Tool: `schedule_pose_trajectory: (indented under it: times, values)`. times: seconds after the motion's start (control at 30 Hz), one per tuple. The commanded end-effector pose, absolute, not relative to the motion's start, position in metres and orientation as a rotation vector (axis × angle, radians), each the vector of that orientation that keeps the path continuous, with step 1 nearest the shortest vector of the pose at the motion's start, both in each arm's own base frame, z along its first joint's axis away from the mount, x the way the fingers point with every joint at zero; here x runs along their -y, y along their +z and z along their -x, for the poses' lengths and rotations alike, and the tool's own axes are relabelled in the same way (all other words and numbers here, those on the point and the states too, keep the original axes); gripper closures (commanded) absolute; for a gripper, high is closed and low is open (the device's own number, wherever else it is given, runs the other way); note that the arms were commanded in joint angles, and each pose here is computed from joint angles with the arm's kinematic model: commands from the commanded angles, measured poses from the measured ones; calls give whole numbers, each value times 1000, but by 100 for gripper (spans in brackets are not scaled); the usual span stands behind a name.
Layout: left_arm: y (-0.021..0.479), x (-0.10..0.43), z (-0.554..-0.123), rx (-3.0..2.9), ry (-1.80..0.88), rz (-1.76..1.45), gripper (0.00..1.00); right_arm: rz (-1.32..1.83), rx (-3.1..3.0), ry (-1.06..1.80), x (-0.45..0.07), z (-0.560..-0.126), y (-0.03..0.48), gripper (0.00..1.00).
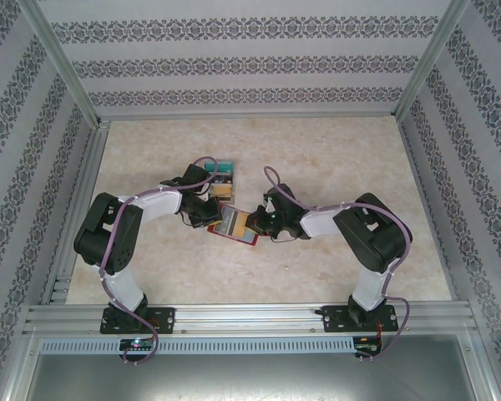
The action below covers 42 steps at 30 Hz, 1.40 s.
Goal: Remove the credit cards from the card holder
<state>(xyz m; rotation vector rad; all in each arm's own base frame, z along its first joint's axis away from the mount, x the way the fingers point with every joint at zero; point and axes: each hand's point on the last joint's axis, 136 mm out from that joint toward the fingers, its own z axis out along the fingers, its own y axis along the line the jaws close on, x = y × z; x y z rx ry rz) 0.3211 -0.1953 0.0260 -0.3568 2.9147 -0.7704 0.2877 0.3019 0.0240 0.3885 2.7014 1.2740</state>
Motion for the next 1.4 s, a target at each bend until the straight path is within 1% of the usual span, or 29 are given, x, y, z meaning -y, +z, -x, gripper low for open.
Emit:
schedule_pose_trajectory:
  times: [0.0, 0.3, 0.5, 0.57, 0.6, 0.63, 0.73, 0.87, 0.9, 0.93, 0.97, 1.03, 1.27, 1.37]
  values:
    - [0, 163, -303, -3022, -574, 471, 100, -451, -2731, 1191, -280, -279, 12, 100]
    - [3, 163, -306, -3014, -593, 466, 100, -468, -2699, 1191, -255, -270, 21, 100]
    - [18, 169, -313, -2974, -650, 438, 100, -369, -2648, 1182, -243, -273, 57, 100]
    - [29, 170, -317, -2945, -670, 432, 98, -302, -2643, 1150, -242, -276, 74, 100]
    - [36, 170, -319, -2931, -681, 430, 94, -272, -2639, 1134, -243, -279, 83, 100]
    - [43, 169, -322, -2911, -689, 434, 88, -230, -2640, 1108, -243, -282, 93, 100]
    - [66, 162, -329, -2852, -693, 450, 78, -106, -2644, 1031, -246, -293, 118, 100]
    - [94, 139, -332, -2764, -664, 531, 48, 79, -2660, 911, -253, -310, 146, 100]
    - [100, 133, -332, -2741, -666, 555, 38, 131, -2660, 881, -256, -315, 154, 100]
    - [105, 126, -330, -2719, -662, 587, 25, 193, -2665, 845, -261, -320, 160, 100]
    - [111, 117, -328, -2693, -650, 622, 15, 258, -2671, 803, -265, -324, 165, 100]
    - [120, 102, -323, -2654, -615, 676, 0, 382, -2664, 716, -276, -334, 175, 100]
    - [153, 66, -305, -2536, -549, 776, 1, 789, -2607, 434, -312, -368, 191, 100]
    - [165, 52, -296, -2492, -502, 795, 1, 964, -2542, 328, -328, -377, 194, 100]
